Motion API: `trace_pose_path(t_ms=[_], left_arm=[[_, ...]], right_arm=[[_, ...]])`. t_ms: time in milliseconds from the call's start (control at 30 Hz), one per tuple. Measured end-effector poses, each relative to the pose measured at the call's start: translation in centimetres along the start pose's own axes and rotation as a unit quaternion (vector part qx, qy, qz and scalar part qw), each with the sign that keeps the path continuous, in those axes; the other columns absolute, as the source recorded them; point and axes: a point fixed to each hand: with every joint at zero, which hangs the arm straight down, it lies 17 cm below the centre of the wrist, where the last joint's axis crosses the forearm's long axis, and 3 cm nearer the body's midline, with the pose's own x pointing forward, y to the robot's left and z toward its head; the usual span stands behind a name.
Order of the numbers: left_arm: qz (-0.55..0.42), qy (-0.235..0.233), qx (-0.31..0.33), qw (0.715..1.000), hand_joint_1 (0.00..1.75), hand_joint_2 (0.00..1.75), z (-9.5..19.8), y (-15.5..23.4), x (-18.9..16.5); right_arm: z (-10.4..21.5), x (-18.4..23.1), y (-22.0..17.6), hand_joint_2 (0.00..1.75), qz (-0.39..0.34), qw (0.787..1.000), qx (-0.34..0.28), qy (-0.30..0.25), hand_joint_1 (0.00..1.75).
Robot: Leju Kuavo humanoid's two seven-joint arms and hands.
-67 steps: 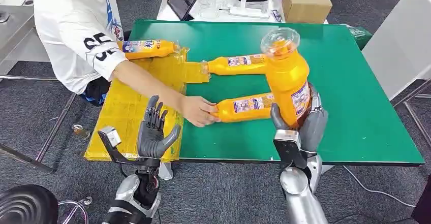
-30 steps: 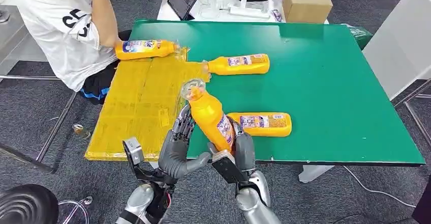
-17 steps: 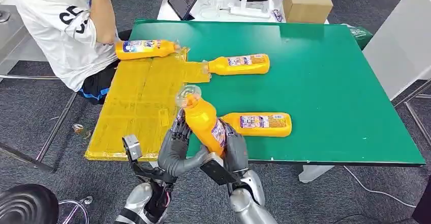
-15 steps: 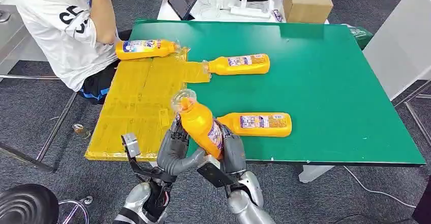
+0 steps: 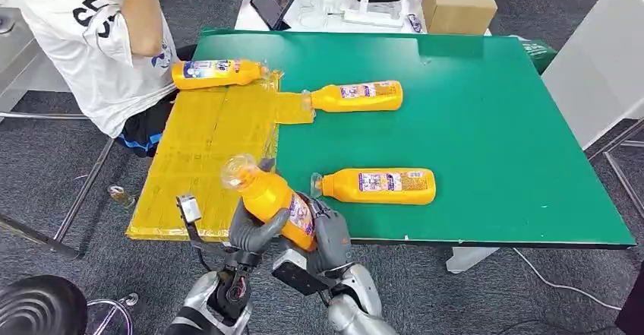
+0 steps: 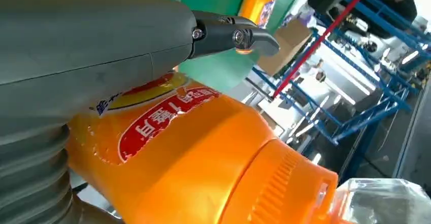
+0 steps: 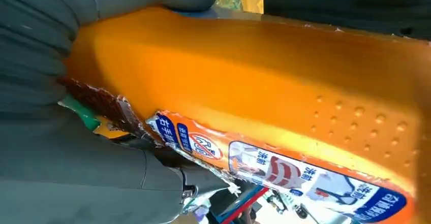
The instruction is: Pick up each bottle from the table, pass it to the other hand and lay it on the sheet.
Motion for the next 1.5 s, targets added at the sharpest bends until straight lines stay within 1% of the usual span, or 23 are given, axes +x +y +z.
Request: trace_pose_path(t_ms=[267, 333, 433, 467, 500, 533, 633, 700, 833, 933, 1100, 1200, 1333, 1367, 1500], left_arm=[[-0.012, -0.013, 0.006, 1.000, 0.00, 1.75, -0.2, 0.3, 0.4], [-0.040, -0.027, 0.010, 0.999, 0.00, 1.75, -0.3, 0.4, 0.7], [-0.106, -0.051, 0.009, 0.993, 0.00, 1.75, -0.3, 0.1, 1.2], [-0.122, -0.057, 0.005, 0.991, 0.35, 1.75, -0.3, -0.2, 1.3], [-0.136, -0.062, 0.001, 0.989, 1.52, 1.75, -0.3, -0.4, 1.5], [-0.148, -0.066, -0.002, 0.987, 1.75, 1.75, -0.3, -0.6, 1.6], [-0.178, -0.073, -0.015, 0.981, 1.75, 1.75, -0.3, -1.3, 1.6], [-0.189, -0.068, -0.025, 0.979, 1.75, 1.75, -0.3, -1.7, 1.4], [-0.186, -0.035, -0.071, 0.979, 1.75, 1.75, 0.1, -2.6, 0.3], [-0.187, -0.022, -0.086, 0.978, 1.75, 1.75, 0.1, -2.5, 0.0], [-0.164, 0.034, -0.128, 0.977, 1.75, 1.75, 0.4, -2.4, -1.9], [-0.151, 0.059, -0.142, 0.976, 1.75, 1.75, 0.6, -1.8, -2.9], [-0.152, 0.078, -0.143, 0.975, 1.75, 1.75, 0.7, -1.2, -3.7], [-0.154, 0.080, -0.143, 0.974, 1.75, 1.75, 0.7, -1.1, -3.8], [-0.177, 0.083, -0.131, 0.972, 1.75, 1.75, 0.4, -0.7, -4.3]], right_arm=[[0.0, -0.1, 0.8, 1.75, -0.023, 1.000, 0.015, 0.005, 1.75], [0.1, -0.2, 1.3, 1.75, -0.045, 0.999, 0.025, 0.011, 1.75], [0.3, -0.2, 2.0, 1.75, -0.081, 0.996, 0.041, 0.020, 1.75], [0.2, -0.1, 2.1, 1.75, -0.088, 0.995, 0.043, 0.020, 1.75], [0.2, 0.0, 2.1, 1.75, -0.092, 0.995, 0.044, 0.020, 1.75], [0.1, 0.0, 2.1, 1.75, -0.094, 0.994, 0.045, 0.020, 1.75], [-0.1, 0.1, 2.2, 1.75, -0.099, 0.994, 0.048, 0.018, 1.75], [-0.2, 0.1, 2.2, 1.75, -0.103, 0.993, 0.049, 0.019, 1.75], [-0.1, 0.2, 2.1, 1.75, -0.106, 0.993, 0.047, 0.017, 1.75], [-0.1, 0.1, 2.1, 1.75, -0.106, 0.993, 0.047, 0.017, 1.75], [0.6, -0.3, 2.2, 1.75, -0.111, 0.993, 0.043, 0.023, 1.75], [1.0, -0.6, 2.4, 1.75, -0.111, 0.992, 0.045, 0.029, 1.75], [1.4, -1.0, 2.6, 1.75, -0.110, 0.992, 0.047, 0.037, 1.75], [1.5, -1.2, 2.6, 1.75, -0.110, 0.992, 0.046, 0.039, 0.84], [1.6, -1.4, 2.5, 1.75, -0.113, 0.992, 0.042, 0.045, 0.84]])
